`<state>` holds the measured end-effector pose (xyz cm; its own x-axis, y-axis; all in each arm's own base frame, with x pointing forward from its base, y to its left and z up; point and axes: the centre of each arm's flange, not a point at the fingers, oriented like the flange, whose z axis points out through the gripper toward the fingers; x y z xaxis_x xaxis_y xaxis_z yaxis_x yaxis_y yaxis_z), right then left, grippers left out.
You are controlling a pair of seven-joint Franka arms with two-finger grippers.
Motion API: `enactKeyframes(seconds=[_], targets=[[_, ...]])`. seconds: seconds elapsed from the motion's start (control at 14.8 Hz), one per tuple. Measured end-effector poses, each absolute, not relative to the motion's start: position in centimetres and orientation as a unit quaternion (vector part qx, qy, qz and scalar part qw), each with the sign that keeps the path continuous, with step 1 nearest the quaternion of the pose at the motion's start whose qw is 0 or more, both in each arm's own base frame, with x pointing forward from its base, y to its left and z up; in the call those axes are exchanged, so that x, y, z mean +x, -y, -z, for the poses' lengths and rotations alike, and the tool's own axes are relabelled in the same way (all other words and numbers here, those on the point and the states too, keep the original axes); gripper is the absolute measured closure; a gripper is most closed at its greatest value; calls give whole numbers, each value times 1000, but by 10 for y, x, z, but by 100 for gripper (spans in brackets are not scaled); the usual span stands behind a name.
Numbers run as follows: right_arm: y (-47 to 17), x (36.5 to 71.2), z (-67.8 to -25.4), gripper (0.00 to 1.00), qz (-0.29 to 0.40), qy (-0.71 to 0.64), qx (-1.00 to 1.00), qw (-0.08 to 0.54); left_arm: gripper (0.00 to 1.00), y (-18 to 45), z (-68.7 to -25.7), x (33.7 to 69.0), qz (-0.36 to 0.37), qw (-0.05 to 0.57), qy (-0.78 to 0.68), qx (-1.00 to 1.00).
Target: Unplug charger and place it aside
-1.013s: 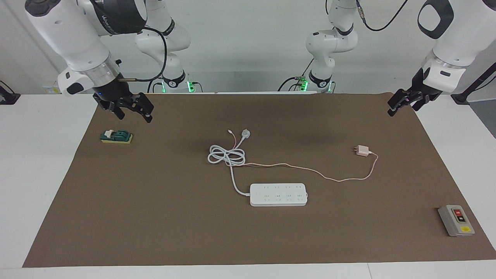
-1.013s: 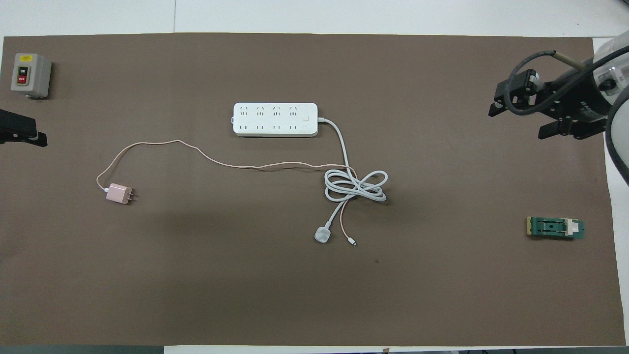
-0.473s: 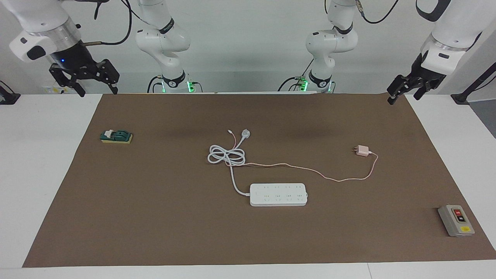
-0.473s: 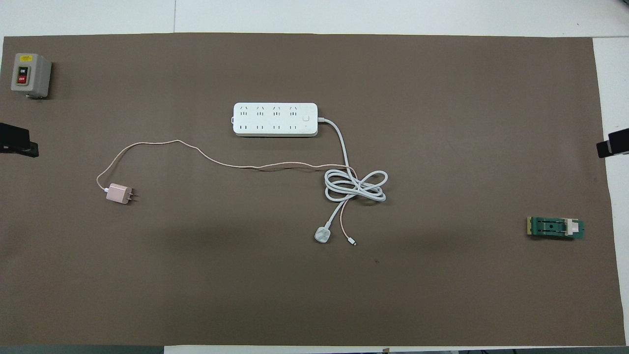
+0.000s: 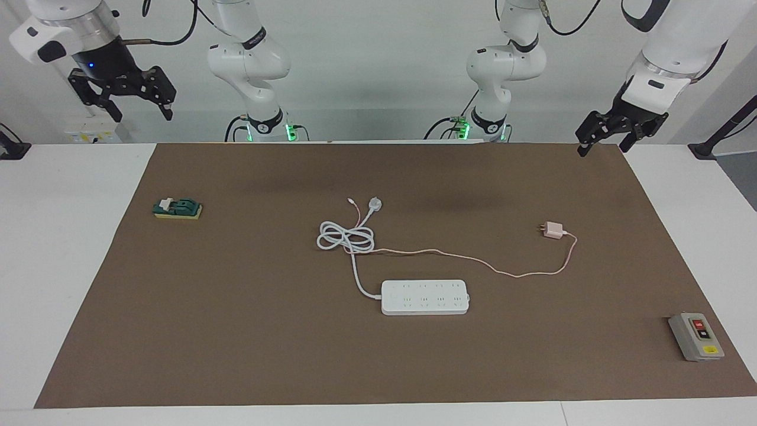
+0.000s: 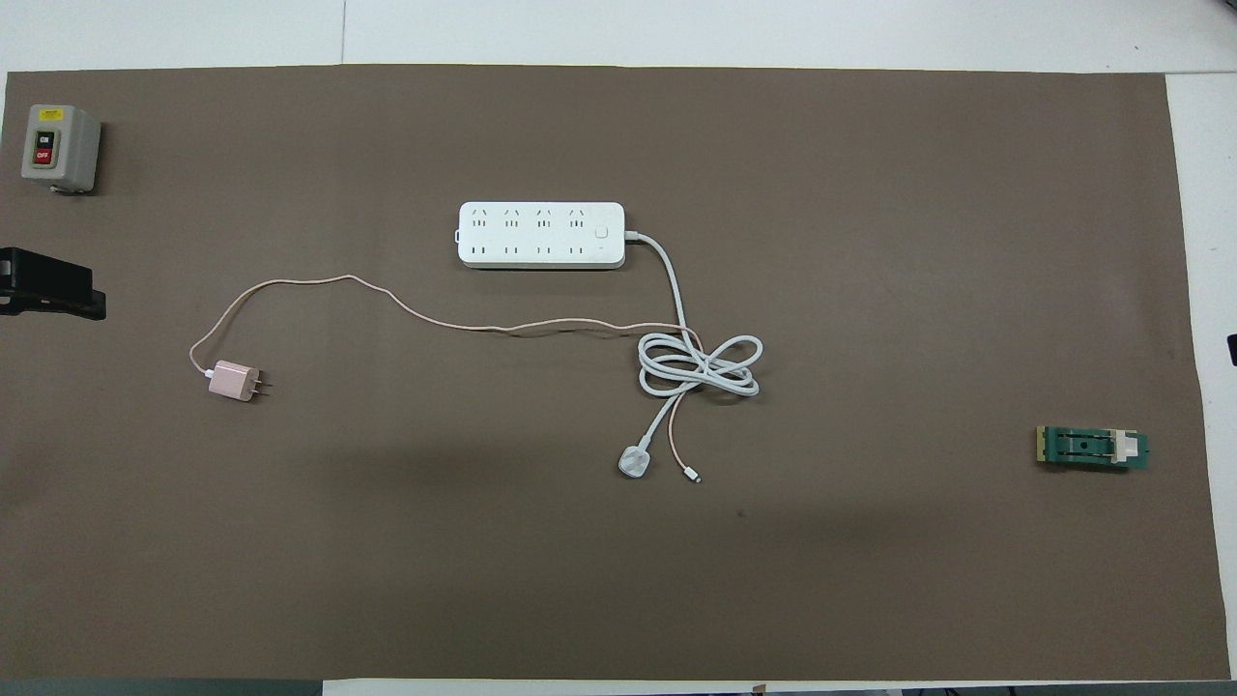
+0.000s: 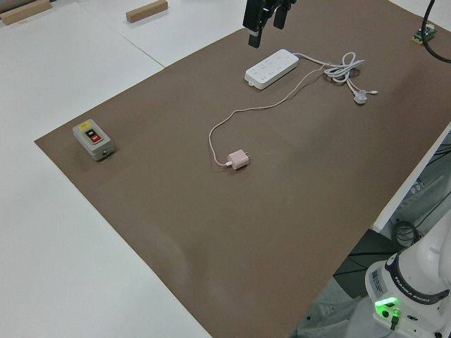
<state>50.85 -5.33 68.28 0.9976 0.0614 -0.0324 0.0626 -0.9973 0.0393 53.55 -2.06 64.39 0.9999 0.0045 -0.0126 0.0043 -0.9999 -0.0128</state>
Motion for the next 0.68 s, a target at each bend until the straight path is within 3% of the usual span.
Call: enactKeyframes(seconds=[0.27,0.68], targets=[[45,517,-664,0,9,-21,999,28,0,19,-644,536,-6,5,-9,-1000],[41,514,-668,0,15,-15,999,29,0,18,-641,535,-9,5,-21,-1000]])
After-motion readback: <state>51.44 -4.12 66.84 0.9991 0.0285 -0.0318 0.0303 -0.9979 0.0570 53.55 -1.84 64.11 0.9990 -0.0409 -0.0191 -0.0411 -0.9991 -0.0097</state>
